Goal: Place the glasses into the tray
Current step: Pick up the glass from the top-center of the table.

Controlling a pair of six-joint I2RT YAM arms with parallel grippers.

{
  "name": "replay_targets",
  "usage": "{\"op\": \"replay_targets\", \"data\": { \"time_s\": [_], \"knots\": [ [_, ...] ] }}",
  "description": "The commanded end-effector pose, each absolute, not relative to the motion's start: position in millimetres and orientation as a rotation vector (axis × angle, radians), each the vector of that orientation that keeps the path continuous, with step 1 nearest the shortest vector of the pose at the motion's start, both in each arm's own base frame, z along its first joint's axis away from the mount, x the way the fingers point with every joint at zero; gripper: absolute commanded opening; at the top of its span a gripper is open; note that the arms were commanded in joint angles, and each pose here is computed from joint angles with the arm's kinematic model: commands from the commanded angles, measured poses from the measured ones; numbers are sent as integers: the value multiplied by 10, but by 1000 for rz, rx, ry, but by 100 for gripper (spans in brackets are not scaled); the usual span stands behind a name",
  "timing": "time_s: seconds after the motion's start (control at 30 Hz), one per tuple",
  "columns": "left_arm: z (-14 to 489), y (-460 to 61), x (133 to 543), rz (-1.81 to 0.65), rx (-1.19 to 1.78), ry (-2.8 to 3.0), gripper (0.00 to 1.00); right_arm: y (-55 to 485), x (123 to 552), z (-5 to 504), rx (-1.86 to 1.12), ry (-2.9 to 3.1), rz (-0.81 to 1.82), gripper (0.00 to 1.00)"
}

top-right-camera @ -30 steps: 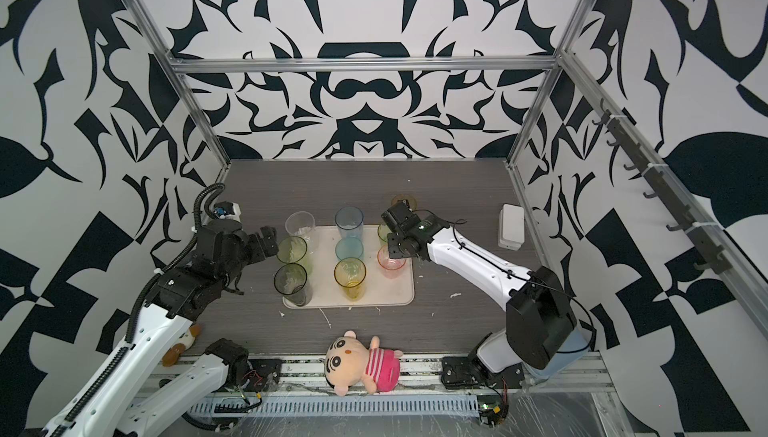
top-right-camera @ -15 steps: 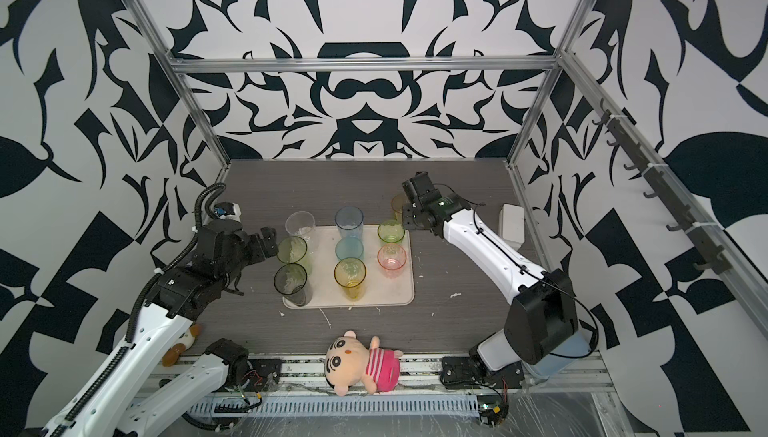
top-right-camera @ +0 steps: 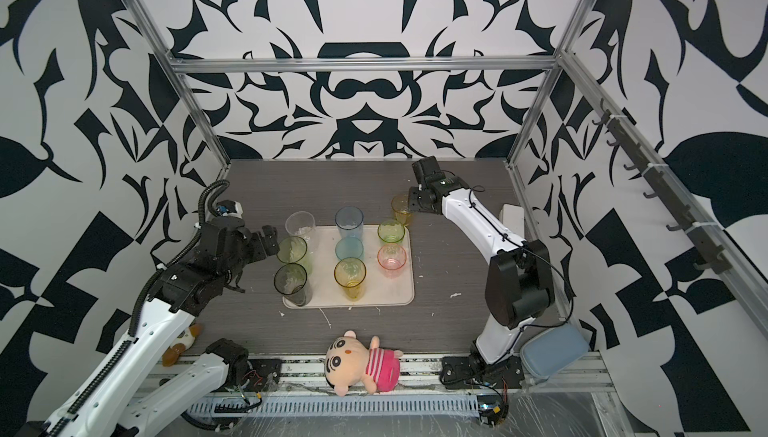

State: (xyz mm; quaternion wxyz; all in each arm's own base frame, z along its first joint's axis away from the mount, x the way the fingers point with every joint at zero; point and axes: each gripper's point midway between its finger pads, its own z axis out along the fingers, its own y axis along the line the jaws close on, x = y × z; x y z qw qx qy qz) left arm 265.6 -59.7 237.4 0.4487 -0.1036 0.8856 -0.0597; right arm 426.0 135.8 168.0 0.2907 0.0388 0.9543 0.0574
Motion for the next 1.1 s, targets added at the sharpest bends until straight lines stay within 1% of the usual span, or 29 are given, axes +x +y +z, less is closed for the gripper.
{"op": "replay_targets", "data": {
  "time_s": [0.0, 0.3, 0.4, 0.83, 0.97, 1.07],
  "knots": [
    [2471, -576, 2657, -141, -270, 2176, 99, 1402, 4429, 1846, 110, 2496, 208, 61],
    [2468, -565, 2637, -139, -272, 2176, 99, 1475, 4576, 1544, 125, 2558, 230, 61],
    [2461, -557, 2632, -136, -275, 2177, 99, 1488, 4613, 1449, 134, 2577, 231, 66],
    [2438, -546, 2612, -133, -276, 2180, 100, 1491, 4691, 1192, 155, 2626, 220, 71],
    [2429, -538, 2608, -128, -278, 2182, 99, 1468, 4719, 1147, 185, 2629, 221, 77],
    [2433, -536, 2611, -127, -279, 2180, 100, 1455, 4735, 1101, 200, 2638, 216, 78]
  ]
}}
